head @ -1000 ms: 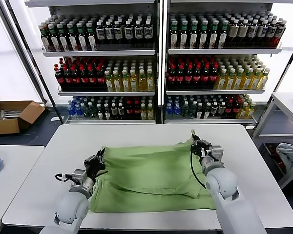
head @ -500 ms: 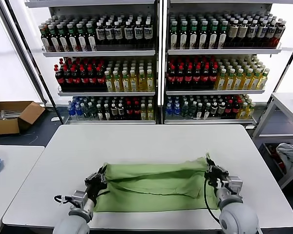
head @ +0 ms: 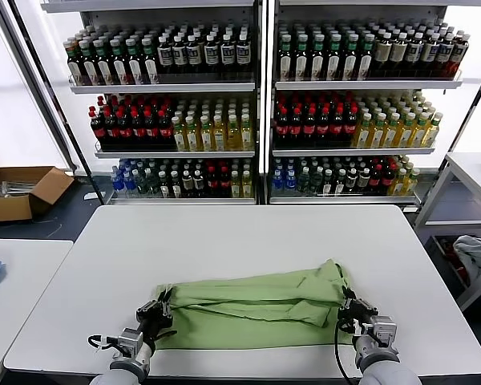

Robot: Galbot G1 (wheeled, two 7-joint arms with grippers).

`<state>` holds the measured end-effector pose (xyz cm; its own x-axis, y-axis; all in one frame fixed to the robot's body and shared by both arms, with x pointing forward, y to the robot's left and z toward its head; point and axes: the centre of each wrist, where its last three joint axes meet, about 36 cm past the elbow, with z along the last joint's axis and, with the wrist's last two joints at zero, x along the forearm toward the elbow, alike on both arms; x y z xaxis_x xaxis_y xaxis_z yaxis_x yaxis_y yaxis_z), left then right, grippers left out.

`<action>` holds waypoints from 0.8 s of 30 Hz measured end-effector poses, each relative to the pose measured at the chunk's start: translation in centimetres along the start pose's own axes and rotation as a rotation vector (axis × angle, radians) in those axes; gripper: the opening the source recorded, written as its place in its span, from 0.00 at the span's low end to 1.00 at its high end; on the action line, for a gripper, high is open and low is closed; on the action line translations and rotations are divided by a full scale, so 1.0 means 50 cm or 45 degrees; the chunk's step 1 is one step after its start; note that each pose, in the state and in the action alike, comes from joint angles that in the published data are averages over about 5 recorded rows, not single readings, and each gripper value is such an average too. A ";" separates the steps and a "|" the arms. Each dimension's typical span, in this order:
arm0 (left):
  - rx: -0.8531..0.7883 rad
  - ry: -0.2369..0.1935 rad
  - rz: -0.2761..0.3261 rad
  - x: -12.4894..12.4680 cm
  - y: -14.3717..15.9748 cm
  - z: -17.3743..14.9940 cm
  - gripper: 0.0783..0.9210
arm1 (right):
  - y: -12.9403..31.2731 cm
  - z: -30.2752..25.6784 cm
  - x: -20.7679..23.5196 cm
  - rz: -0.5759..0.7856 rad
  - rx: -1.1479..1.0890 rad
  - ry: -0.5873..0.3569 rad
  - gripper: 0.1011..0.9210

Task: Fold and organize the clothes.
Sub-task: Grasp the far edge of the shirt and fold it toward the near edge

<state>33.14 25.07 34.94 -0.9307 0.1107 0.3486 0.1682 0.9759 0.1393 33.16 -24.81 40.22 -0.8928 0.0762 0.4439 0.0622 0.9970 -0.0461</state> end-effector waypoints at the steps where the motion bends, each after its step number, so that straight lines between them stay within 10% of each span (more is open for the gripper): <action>1: -0.005 0.003 0.003 0.002 -0.001 0.002 0.01 | 0.001 0.004 -0.001 0.000 0.007 0.006 0.01; 10: -0.036 -0.015 0.011 0.008 -0.019 -0.005 0.14 | 0.013 0.034 -0.001 0.009 0.050 0.039 0.08; 24: -0.029 -0.081 -0.056 0.019 -0.019 -0.048 0.62 | 0.000 -0.030 0.046 0.029 0.004 -0.123 0.57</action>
<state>32.87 23.81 37.36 -0.9560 0.0802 0.2822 0.1333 0.9756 0.1744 31.77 -24.60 42.59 -0.9300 0.0971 0.3546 0.0818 0.9950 -0.0580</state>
